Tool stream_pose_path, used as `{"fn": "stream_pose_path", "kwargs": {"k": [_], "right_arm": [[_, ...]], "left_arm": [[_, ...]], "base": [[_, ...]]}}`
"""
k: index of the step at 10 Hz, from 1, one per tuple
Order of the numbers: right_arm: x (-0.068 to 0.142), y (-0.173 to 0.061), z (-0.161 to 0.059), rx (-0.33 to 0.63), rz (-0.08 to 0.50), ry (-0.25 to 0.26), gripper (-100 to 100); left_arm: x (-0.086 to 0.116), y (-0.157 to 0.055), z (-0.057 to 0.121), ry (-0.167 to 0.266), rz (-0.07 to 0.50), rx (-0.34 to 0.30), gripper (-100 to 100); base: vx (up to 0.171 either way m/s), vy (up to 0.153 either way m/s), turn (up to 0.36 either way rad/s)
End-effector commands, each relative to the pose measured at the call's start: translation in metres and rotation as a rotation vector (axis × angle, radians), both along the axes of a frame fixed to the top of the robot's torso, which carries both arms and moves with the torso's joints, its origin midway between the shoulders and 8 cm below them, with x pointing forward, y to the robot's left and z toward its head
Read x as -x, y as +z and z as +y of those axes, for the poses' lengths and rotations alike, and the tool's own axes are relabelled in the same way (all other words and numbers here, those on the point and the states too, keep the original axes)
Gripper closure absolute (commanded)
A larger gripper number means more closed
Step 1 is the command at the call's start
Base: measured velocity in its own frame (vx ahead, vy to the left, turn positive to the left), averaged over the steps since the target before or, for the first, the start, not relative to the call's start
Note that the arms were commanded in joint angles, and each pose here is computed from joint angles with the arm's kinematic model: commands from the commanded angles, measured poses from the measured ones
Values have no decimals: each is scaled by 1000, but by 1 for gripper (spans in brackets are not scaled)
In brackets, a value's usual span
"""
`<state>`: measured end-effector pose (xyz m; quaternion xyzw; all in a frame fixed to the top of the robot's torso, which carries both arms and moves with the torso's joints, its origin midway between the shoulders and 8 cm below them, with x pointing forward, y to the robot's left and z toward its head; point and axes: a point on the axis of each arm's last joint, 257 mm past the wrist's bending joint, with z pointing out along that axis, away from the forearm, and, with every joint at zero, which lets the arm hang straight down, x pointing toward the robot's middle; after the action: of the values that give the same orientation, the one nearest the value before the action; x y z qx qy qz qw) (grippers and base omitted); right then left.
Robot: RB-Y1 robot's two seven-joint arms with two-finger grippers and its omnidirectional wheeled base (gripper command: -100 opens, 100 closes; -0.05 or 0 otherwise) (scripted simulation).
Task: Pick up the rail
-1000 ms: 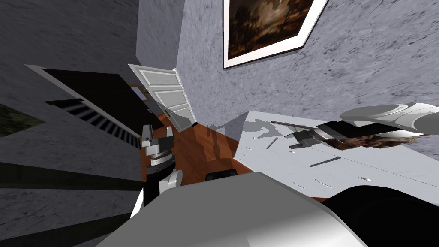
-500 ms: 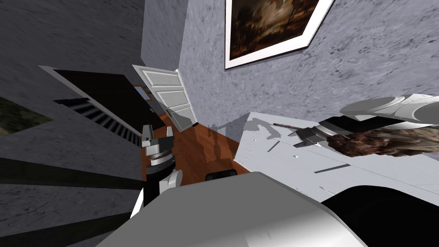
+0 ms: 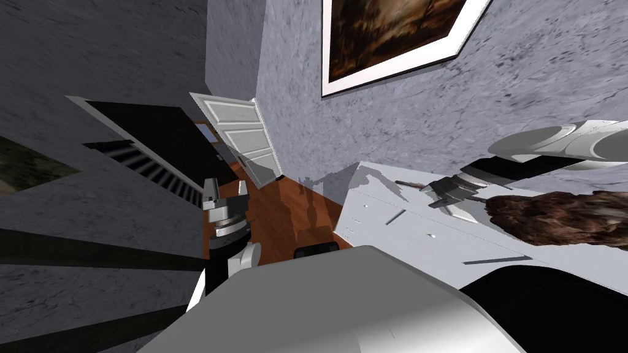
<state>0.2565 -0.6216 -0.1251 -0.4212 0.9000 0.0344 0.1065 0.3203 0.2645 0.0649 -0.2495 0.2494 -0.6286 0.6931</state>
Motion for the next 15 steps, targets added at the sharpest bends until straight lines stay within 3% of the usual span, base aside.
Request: {"fn": "stream_pose_path", "kwargs": {"k": [1,4,5,6,7,8,11,12,13,15], "right_arm": [[4,10,-14,63,47,-3,-100],[22,15,-32,136,139,-18,-100],[37,10,-36,147,189,-29,-100],[28,12,-33,139,160,-22,-100],[29,12,-34,140,165,-24,0],[37,5,-39,142,162,-9,-100],[52,-8,-49,147,159,21,-100],[49,-5,-48,146,160,12,-100],[50,-6,-49,147,160,15,100],[48,-5,-49,151,156,15,100]], "left_arm": [[0,0,0,0,0,0,0],[0,0,0,0,0,0,0],[0,0,0,0,0,0,0],[0,0,0,0,0,0,0],[0,0,0,0,0,0,0],[0,0,0,0,0,0,0],[0,0,0,0,0,0,0],[0,0,0,0,0,0,0],[0,0,0,0,0,0,0],[0,0,0,0,0,0,0]], "base": [[138,-170,133],[164,-212,107],[134,-155,80],[54,-73,28],[11,-14,1],[68,21,-88],[75,68,-161],[30,41,-39],[4,7,5],[0,0,0]]}}
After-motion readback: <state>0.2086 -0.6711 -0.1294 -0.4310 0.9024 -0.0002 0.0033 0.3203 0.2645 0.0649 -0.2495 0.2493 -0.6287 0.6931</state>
